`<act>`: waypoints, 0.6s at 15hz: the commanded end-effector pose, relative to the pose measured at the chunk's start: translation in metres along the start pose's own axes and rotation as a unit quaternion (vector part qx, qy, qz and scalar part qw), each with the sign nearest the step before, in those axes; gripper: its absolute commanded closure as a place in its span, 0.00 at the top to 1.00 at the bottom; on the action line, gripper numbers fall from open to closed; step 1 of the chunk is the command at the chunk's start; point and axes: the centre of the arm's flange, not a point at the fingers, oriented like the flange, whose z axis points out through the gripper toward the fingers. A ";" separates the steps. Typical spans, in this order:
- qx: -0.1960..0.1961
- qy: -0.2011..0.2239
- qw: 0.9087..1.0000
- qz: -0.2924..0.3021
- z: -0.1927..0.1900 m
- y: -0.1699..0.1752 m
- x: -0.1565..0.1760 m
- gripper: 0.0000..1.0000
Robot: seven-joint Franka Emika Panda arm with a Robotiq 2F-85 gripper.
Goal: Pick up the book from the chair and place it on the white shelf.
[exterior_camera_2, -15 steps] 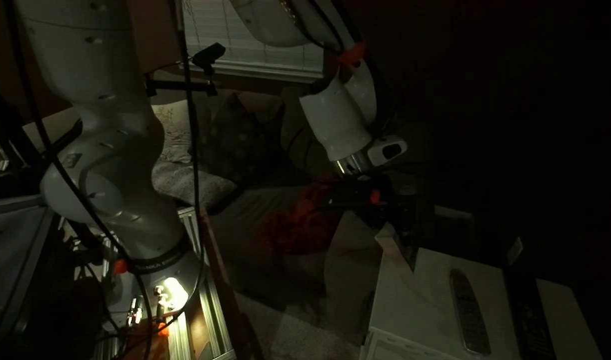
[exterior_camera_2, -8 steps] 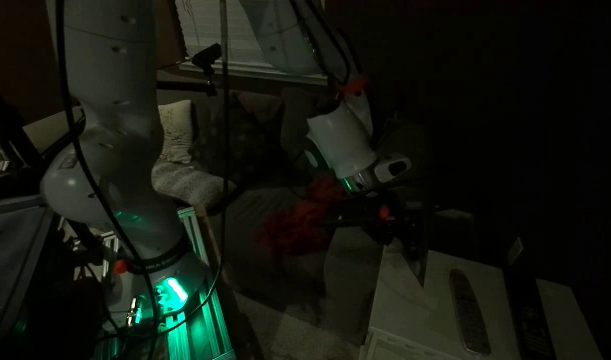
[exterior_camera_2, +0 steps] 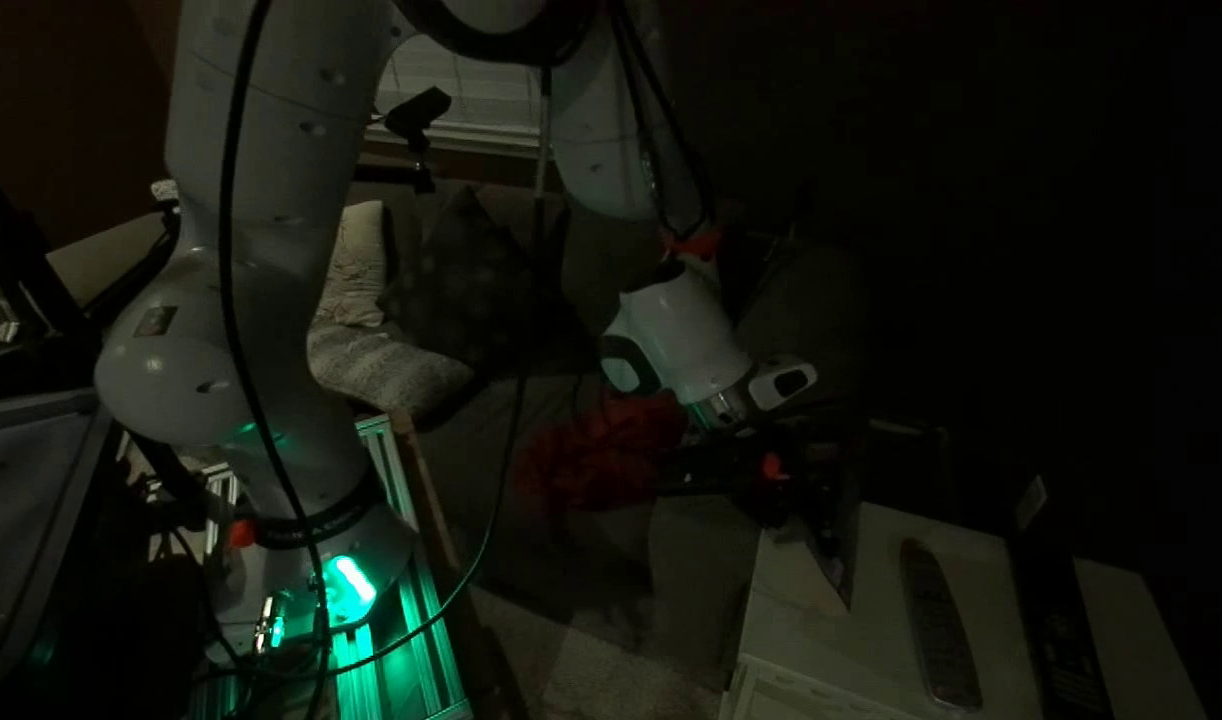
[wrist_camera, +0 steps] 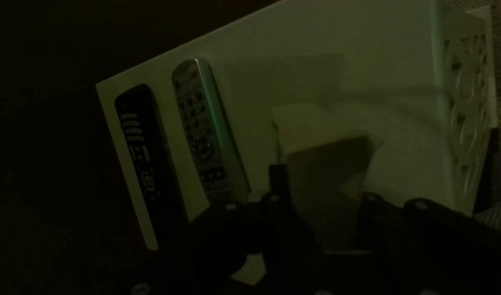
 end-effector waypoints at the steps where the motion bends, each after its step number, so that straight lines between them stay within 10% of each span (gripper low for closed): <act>1: -0.025 -0.017 1.000 -0.003 0.026 -0.015 -0.009 0.08; 7: -0.036 -0.027 0.999 0.006 0.034 -0.011 -0.015 0.08; 8: -0.033 -0.029 0.999 0.005 0.034 -0.011 -0.015 0.18; 9: -0.031 -0.027 0.999 0.005 0.032 -0.011 -0.015 0.55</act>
